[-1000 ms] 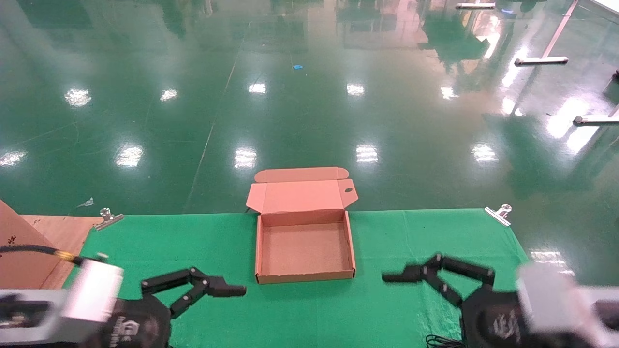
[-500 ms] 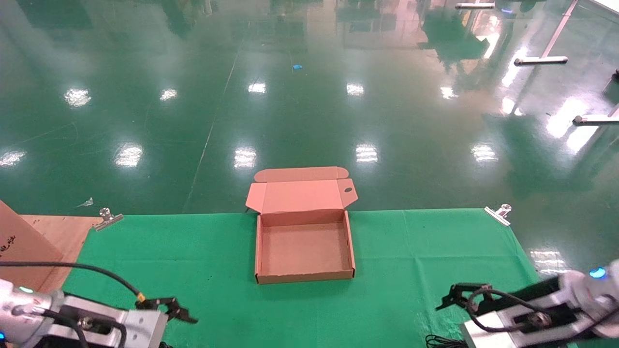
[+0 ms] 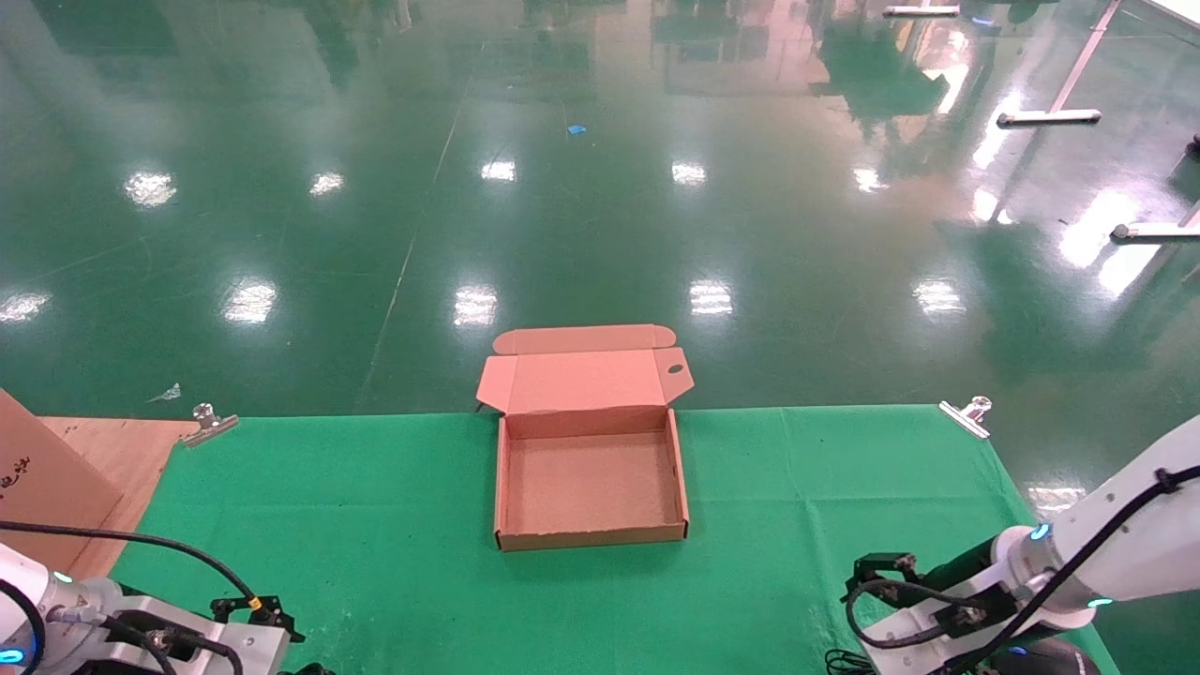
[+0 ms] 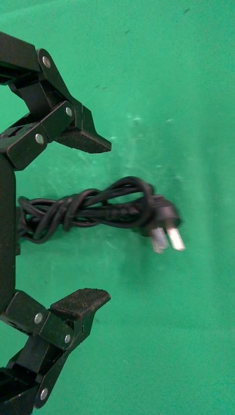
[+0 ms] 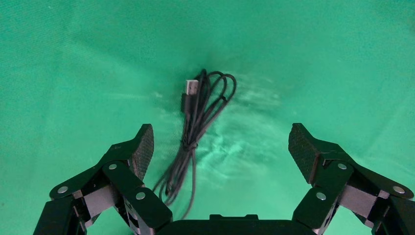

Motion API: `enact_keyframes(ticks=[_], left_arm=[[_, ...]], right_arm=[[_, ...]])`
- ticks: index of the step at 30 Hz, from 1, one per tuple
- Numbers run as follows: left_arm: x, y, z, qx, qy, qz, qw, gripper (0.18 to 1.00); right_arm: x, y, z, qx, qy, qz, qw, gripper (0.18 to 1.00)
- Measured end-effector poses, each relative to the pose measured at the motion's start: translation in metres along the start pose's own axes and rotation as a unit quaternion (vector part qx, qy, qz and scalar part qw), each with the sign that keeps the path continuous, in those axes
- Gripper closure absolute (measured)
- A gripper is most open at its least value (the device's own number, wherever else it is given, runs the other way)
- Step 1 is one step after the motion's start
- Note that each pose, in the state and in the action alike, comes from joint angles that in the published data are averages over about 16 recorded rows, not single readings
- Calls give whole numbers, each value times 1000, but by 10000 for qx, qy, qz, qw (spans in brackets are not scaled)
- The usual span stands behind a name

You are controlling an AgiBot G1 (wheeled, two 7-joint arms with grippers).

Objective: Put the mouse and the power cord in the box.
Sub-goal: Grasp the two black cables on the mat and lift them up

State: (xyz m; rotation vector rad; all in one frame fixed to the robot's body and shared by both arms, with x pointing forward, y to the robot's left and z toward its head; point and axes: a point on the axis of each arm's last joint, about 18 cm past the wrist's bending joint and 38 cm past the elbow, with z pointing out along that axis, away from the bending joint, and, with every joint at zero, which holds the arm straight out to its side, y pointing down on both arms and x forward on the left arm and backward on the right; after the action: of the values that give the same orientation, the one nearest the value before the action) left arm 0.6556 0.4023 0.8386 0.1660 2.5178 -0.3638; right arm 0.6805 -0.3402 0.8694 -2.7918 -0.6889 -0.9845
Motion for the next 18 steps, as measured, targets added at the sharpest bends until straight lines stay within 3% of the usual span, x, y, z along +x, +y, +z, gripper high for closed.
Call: enact_keyframes(ticks=[18], left_arm=[[2, 18, 20, -273, -90, -195, 9994, 184]], right_arm=[[-16, 13, 28, 72, -222, 142, 9996, 178]])
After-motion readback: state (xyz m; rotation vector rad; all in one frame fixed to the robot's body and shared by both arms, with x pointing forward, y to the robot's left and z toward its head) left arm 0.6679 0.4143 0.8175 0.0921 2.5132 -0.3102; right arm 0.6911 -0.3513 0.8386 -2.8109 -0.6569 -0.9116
